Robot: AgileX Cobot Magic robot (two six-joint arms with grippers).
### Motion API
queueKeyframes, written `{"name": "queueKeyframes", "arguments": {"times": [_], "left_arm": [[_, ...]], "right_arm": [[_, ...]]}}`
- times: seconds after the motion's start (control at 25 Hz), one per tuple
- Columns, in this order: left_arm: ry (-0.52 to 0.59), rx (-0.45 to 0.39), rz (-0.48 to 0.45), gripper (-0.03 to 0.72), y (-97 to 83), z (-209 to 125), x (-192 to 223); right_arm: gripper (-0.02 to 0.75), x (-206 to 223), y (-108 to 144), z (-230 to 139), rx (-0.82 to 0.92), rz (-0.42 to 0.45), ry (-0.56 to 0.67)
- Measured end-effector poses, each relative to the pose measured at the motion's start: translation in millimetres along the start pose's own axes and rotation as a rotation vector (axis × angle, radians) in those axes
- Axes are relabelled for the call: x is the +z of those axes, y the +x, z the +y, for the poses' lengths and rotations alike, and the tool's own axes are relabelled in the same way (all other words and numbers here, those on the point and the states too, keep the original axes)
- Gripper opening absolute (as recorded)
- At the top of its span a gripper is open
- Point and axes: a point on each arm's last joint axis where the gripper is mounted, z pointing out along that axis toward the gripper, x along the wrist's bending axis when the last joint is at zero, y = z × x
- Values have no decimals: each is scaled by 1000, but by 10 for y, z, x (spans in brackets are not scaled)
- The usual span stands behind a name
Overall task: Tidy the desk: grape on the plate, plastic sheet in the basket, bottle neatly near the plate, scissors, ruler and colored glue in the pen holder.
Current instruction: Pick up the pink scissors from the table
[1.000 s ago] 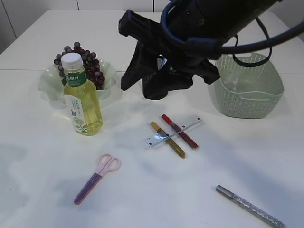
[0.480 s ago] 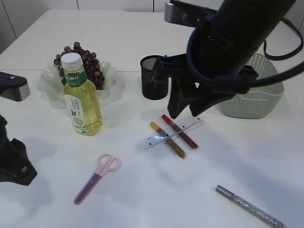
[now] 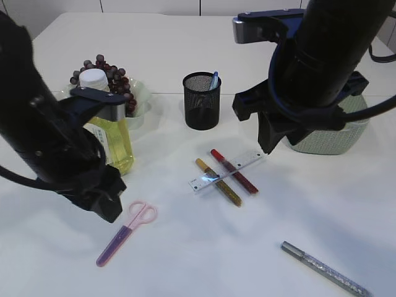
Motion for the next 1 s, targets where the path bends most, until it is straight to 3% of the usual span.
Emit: {"name": "queueKeyframes", "arguments": {"times": [0.12, 0.32, 0.72, 1.0], "left_arm": [[50, 22, -7, 429, -88, 91, 202], [98, -24, -4, 430, -108, 141, 527], [42, -33, 20, 432, -67, 235, 735], [57, -24, 70, 432, -8, 241, 865]], "right_arm": [[345, 0, -46, 9, -8, -50, -9], [345, 16, -81, 3, -16, -88, -8], [345, 456, -464, -286, 82, -132, 164], [345, 443, -479, -324, 90, -122, 140]]}}
